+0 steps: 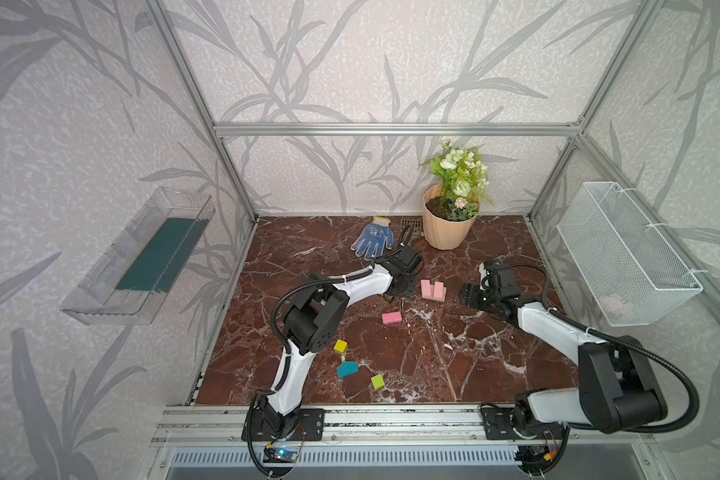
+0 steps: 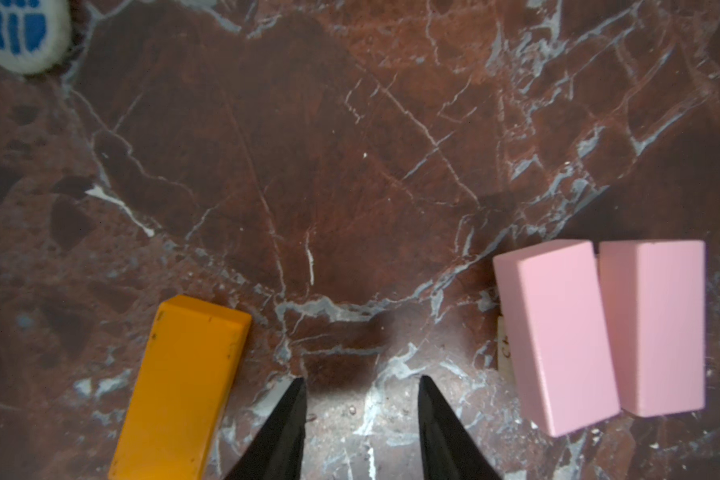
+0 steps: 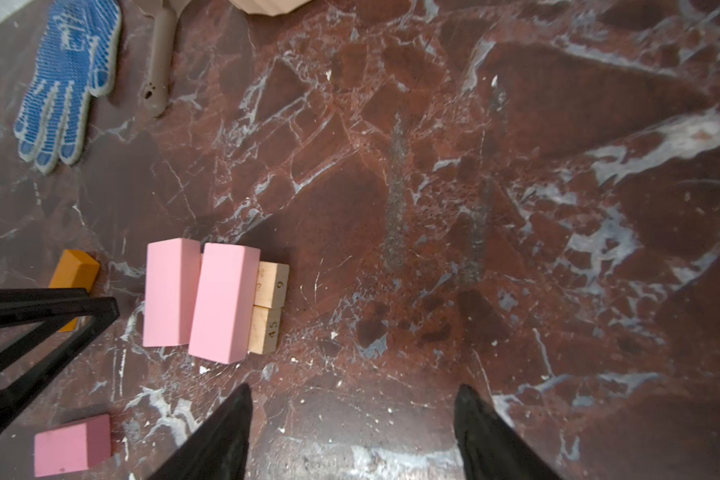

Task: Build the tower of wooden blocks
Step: 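Raise the right gripper off the stack while the left gripper reaches toward it, then lower the left gripper onto the pink blocks while the right gripper holds beside them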

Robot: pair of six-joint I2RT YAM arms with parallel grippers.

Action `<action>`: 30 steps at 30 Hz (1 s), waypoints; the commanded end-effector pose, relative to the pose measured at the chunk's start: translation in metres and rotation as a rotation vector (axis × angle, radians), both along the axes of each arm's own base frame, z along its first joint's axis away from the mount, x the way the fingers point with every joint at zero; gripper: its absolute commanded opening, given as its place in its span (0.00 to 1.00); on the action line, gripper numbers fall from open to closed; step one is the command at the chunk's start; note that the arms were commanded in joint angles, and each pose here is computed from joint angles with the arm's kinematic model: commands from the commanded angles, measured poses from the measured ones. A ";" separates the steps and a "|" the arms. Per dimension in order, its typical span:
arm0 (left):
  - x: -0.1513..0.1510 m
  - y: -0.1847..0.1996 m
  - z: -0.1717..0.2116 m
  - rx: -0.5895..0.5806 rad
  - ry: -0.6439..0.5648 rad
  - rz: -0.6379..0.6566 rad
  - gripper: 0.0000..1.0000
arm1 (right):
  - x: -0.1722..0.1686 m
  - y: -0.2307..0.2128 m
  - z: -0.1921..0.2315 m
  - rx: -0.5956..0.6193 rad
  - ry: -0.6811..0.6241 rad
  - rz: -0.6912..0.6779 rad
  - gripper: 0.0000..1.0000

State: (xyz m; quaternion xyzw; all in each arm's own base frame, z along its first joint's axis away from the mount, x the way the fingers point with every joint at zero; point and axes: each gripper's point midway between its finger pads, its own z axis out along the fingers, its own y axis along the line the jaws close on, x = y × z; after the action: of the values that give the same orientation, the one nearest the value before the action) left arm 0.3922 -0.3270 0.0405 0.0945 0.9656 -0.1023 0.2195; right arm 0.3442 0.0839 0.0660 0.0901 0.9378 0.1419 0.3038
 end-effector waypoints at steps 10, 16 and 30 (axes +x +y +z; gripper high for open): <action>0.006 -0.024 -0.003 -0.053 0.020 -0.019 0.43 | 0.028 0.027 -0.011 -0.104 0.073 0.109 0.71; 0.010 -0.031 -0.006 -0.066 0.026 -0.025 0.43 | 0.033 0.030 -0.018 -0.121 0.111 0.120 0.70; 0.012 -0.045 0.002 -0.110 0.030 -0.041 0.43 | 0.035 0.034 -0.022 -0.135 0.142 0.136 0.68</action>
State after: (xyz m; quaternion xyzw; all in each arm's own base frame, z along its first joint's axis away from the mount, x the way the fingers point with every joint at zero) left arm 0.4062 -0.3634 0.0405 0.0987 0.9600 -0.1520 0.2135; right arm 0.3766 0.1166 0.0413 0.0233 0.9666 0.1003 0.2345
